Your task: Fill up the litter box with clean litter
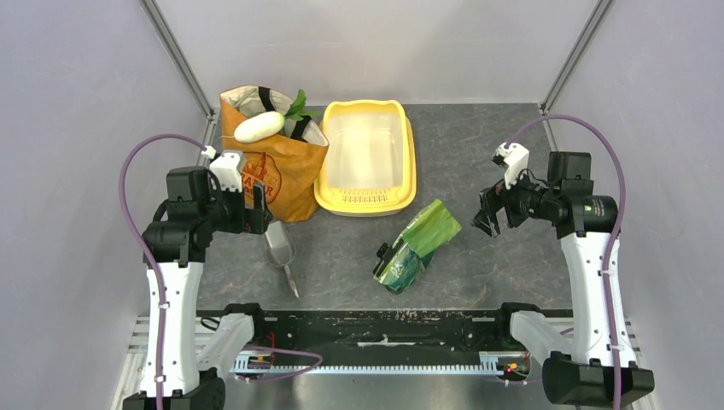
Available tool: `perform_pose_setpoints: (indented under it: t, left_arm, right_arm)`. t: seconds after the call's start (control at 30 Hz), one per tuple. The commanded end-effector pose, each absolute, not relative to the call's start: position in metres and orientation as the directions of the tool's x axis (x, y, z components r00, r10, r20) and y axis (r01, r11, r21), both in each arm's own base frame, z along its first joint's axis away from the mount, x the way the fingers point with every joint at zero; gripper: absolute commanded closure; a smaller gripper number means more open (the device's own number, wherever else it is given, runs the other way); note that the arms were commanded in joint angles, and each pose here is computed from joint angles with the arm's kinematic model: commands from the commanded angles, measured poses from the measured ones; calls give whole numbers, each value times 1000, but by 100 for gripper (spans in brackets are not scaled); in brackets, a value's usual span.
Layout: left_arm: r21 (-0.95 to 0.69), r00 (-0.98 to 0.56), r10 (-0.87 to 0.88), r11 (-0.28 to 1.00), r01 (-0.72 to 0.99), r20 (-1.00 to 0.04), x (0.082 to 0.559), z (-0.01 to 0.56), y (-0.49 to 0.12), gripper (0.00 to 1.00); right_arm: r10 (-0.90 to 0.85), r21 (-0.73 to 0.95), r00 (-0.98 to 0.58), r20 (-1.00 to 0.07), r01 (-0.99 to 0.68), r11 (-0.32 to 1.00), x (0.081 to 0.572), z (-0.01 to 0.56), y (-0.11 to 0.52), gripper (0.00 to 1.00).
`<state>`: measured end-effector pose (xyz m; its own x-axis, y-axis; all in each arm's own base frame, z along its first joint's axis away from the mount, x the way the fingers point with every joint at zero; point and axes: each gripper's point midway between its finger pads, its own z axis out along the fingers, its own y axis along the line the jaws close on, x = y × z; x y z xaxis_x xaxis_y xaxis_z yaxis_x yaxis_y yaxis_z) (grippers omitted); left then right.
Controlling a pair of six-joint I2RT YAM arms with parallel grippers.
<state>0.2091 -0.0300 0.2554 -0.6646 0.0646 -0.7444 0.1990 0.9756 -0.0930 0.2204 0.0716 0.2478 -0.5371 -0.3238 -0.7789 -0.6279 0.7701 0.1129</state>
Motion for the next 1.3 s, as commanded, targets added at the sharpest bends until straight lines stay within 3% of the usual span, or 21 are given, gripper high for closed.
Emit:
perform_pose_setpoints:
  t: [0.0, 0.13, 0.33, 0.7, 0.87, 1.27]
  left_arm:
    - [-124, -638, 73, 958, 259, -767, 210, 262, -42, 3]
    - [-179, -649, 74, 932, 315, -757, 207, 261, -55, 3]
    - [-213, -652, 72, 913, 348, -755, 205, 258, -63, 3]
    - [-286, -678, 55, 879, 380, -733, 201, 250, -76, 3]
    - [-334, -687, 43, 851, 406, -726, 196, 250, -86, 3]
    - [-324, -644, 86, 809, 491, -760, 186, 254, -94, 3]
  right_arm:
    - [-419, 20, -395, -818, -746, 665, 222, 277, 83, 1]
    - [-499, -7, -303, -812, -850, 528, 222, 294, 99, 1]
    - [-616, -140, -12, -788, -970, 197, 209, 305, 136, 1]
    - [-703, -285, 452, -549, -892, -352, 179, 263, 193, 1]
    - [-693, -282, 532, -487, -846, -452, 187, 237, 210, 3]
    - [-718, -270, 525, -456, -851, -450, 223, 202, 234, 6]
